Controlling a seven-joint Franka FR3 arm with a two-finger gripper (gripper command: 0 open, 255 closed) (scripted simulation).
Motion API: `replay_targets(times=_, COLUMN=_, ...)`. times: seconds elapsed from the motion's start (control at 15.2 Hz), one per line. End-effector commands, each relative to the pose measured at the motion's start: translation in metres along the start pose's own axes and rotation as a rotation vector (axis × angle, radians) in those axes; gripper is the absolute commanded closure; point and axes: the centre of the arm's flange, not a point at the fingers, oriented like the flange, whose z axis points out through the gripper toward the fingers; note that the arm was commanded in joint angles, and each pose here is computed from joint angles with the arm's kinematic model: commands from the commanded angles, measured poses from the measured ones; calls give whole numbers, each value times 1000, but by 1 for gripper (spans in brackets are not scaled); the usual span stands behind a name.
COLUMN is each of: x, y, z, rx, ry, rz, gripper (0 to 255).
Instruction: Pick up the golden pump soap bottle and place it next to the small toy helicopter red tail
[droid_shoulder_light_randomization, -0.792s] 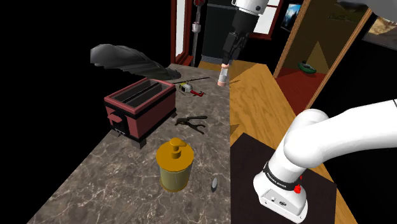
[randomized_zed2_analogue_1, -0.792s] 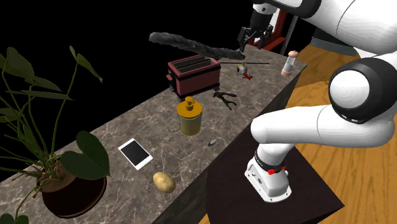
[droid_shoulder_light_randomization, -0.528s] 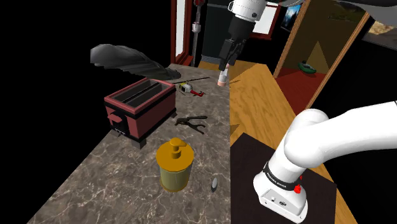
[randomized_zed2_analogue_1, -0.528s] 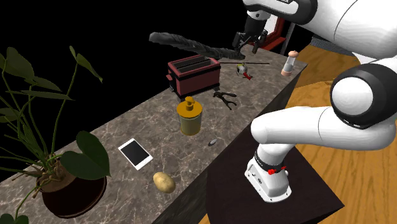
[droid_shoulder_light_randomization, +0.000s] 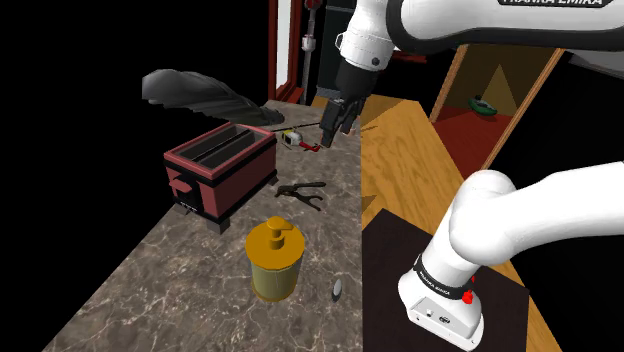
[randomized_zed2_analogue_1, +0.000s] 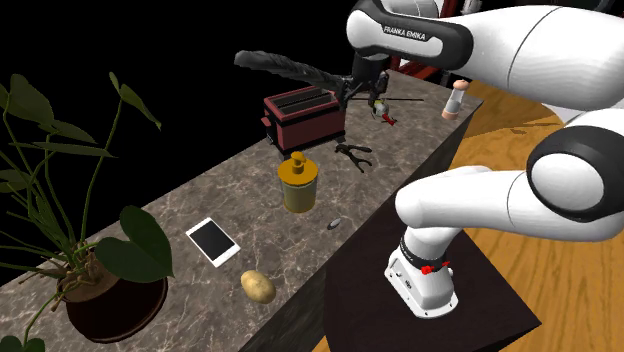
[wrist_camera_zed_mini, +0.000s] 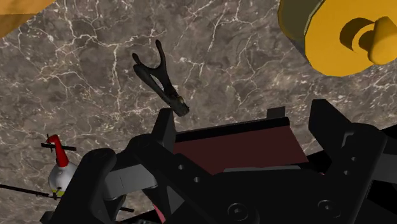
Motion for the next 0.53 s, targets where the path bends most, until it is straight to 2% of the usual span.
replay_targets(times=0.0, x=-3, y=-22, z=14, rx=0, ry=1, rz=-1, gripper=0)
replay_targets(times=0.46, x=-13, y=-99, z=65, rx=-3, ry=1, rz=-8, gripper=0)
